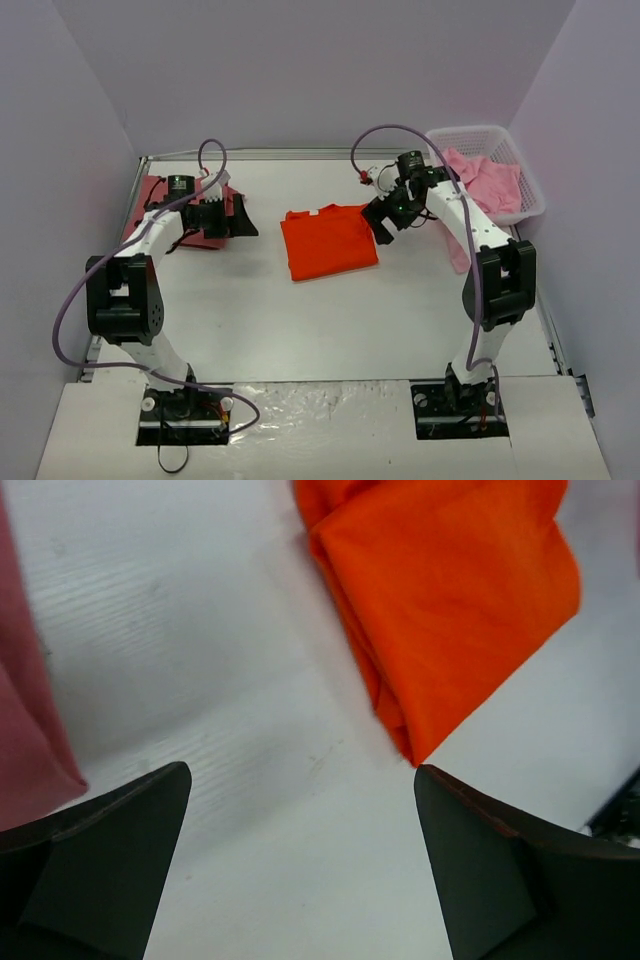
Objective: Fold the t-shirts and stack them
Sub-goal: Put the neatly folded tshirt into the corner of the board with the left arm
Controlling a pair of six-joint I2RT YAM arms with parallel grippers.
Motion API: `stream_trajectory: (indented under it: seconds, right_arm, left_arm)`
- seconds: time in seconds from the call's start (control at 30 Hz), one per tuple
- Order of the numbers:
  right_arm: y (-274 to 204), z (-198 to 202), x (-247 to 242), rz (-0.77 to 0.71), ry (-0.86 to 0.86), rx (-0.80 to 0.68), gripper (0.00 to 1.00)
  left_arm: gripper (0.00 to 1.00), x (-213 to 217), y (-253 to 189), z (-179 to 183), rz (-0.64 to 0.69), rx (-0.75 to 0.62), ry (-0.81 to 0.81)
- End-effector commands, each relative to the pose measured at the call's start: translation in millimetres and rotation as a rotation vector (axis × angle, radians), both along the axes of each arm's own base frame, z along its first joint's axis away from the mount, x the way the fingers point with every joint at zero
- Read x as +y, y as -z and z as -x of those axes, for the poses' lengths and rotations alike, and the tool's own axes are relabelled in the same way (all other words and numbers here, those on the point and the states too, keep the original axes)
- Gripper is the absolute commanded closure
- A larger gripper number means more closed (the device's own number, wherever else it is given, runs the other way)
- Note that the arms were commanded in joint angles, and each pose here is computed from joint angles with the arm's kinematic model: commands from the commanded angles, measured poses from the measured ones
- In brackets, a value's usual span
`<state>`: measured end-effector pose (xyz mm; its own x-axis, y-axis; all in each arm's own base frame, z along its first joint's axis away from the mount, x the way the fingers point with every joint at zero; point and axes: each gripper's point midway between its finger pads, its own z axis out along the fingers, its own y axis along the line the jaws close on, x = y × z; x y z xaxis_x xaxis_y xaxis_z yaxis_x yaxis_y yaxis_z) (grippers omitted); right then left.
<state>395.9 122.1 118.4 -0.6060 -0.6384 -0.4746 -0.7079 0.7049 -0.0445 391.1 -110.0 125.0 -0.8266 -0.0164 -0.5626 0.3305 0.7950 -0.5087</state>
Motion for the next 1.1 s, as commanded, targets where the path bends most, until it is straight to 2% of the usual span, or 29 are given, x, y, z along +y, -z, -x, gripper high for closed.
stream_trajectory:
  seconds: [0.0,0.13,0.23,0.33,0.4,0.43,0.5,0.6,0.77,1.07]
  right_arm:
    - [-24.7,61.4,47.8,-0.118,-0.202,0.162,0.0]
    - [-33.6,78.7,92.1,0.093,-0.326,-0.049,0.0]
    - [-2.5,98.9,103.9,0.155,-0.393,-0.018,0.0]
    - [18.9,96.0,117.8,0.254,-0.386,-0.097,0.0]
    - [26.5,103.8,141.2,0.319,-0.456,-0.167,0.04]
    - [26.2,103.7,148.5,0.345,-0.473,-0.193,0.12]
    - [37.8,115.5,171.4,0.366,-0.533,-0.203,0.21]
    - [44.3,116.0,195.6,0.394,-0.573,-0.269,0.25]
    - [55.9,106.6,223.8,0.389,-0.603,-0.297,0.27]
    - [80.2,93.7,235.4,0.447,-0.578,-0.335,0.39]
  left_arm:
    - [0.06,-33.2,-49.0,-9.0,0.262,-0.091,0.029]
    - [0.06,-38.0,-52.8,-4.2,0.326,-0.094,0.031]
    - [0.06,-14.2,-69.0,-3.2,0.324,-0.179,-0.013]
    - [0.06,2.4,-75.8,2.9,0.24,-0.276,-0.037]
    - [0.06,11.7,-78.5,12.3,0.179,-0.314,-0.075]
    - [0.06,15.1,-80.8,15.0,0.154,-0.348,-0.076]
    - [0.06,26.2,-85.1,25.6,0.118,-0.408,-0.121]
    - [0.06,46.3,-98.5,27.8,0.083,-0.507,-0.188]
    - [0.06,71.1,-92.8,27.2,0.098,-0.485,-0.286]
    - [0.06,76.2,-85.4,26.4,0.075,-0.488,-0.297]
